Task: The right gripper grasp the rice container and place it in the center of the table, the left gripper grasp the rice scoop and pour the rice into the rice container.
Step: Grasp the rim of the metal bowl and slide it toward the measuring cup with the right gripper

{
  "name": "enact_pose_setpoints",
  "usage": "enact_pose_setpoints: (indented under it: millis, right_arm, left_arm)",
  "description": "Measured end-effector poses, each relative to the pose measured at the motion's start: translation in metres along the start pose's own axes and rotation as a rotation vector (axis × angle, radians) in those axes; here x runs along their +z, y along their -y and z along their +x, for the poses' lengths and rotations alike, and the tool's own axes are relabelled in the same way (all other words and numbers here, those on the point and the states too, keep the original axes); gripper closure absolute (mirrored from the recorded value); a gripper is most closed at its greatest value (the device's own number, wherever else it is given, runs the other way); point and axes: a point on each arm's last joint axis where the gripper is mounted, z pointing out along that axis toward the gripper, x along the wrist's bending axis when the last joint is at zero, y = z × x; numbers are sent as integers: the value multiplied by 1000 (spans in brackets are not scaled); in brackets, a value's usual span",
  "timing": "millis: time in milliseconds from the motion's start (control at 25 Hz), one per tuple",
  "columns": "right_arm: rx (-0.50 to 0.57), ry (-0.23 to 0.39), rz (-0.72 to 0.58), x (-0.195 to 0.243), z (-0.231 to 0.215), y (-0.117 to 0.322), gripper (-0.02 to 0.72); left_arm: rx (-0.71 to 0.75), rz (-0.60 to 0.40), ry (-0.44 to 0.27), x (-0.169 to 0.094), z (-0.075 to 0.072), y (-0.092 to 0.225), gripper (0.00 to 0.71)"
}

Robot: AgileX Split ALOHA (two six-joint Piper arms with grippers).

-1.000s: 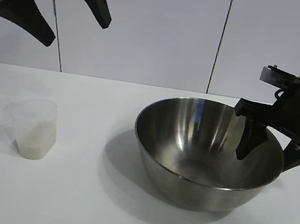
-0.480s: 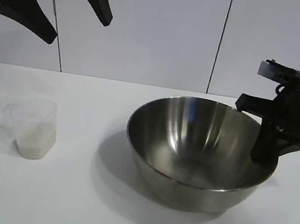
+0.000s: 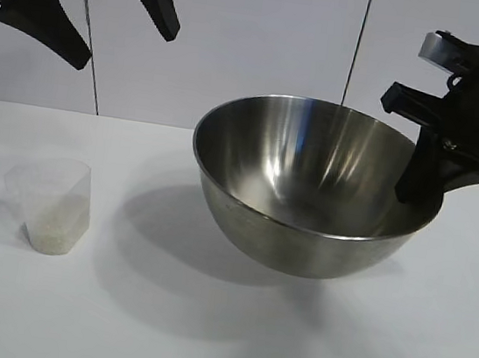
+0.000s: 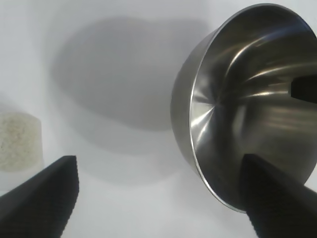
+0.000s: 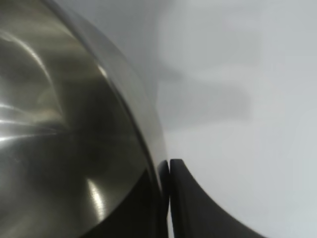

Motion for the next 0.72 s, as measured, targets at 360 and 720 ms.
enact_pose_setpoints:
  millis: [360,720]
  right_arm:
    - [-24,-19,68,47,33,6,692]
    - [-6,10,53,67,26,4,692]
  left_arm:
    - [0,4,0,0,0,0,77]
    - [18,4,0,0,0,0,77]
